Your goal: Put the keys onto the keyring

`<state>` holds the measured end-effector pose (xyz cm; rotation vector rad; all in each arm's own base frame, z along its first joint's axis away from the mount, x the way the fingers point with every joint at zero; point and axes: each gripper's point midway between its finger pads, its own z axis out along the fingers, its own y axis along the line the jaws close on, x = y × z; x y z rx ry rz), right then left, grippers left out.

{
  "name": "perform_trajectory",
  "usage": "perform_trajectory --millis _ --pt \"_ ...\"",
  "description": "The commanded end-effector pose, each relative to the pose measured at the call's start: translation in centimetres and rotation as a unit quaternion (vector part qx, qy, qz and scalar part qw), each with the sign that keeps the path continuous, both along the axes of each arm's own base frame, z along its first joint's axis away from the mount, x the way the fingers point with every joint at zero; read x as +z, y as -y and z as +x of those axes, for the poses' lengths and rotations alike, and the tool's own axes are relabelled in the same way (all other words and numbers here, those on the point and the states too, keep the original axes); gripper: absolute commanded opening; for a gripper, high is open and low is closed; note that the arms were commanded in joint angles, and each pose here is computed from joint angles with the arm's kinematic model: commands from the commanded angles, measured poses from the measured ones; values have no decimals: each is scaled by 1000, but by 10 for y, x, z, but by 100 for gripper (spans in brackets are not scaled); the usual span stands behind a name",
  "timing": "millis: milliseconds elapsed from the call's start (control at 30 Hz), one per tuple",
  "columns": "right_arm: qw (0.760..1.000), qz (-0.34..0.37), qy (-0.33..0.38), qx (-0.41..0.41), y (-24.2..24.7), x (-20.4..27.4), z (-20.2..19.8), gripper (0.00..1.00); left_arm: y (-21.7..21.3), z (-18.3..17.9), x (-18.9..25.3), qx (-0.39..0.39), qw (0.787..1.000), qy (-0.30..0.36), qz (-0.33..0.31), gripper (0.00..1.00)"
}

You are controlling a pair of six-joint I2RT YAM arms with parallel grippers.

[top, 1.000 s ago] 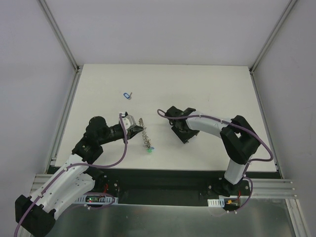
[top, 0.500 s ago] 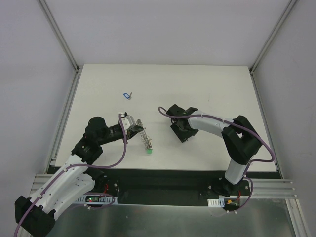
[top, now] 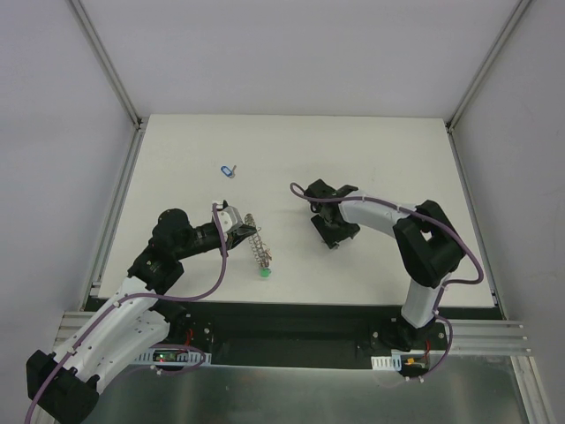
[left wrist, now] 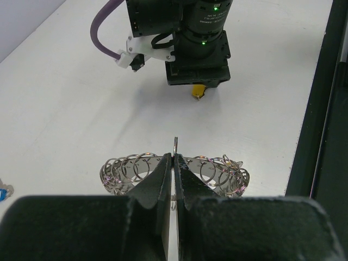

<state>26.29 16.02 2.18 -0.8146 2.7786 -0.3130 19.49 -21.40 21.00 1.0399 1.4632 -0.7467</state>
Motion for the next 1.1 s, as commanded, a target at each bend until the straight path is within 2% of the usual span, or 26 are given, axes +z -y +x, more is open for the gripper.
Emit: perform_trajectory --millis 0,433,667,733,800,833,900,1067 --pt "1000 -22 1 -6 11 -2 10 57 4 2 29 -7 999 45 -16 0" --pt "1000 -15 12 2 12 1 61 57 4 4 27 -4 999 42 -14 0" --pt "999 9 44 -4 16 15 69 57 4 3 28 -4 999 44 -15 0" --pt "996 42 76 -16 12 32 69 56 4 3 29 -5 999 45 -16 0" --pt "994 62 88 -29 14 29 59 55 4 3 30 -3 999 46 -17 0" --pt "988 93 111 -49 11 43 57 54 4 3 30 -4 999 46 -17 0" --pt "982 126 118 -71 10 41 45 54 4 2 30 -3 999 45 -18 0" --pt "948 232 154 -155 -11 58 28 53 4 2 33 -1 999 50 -20 0"
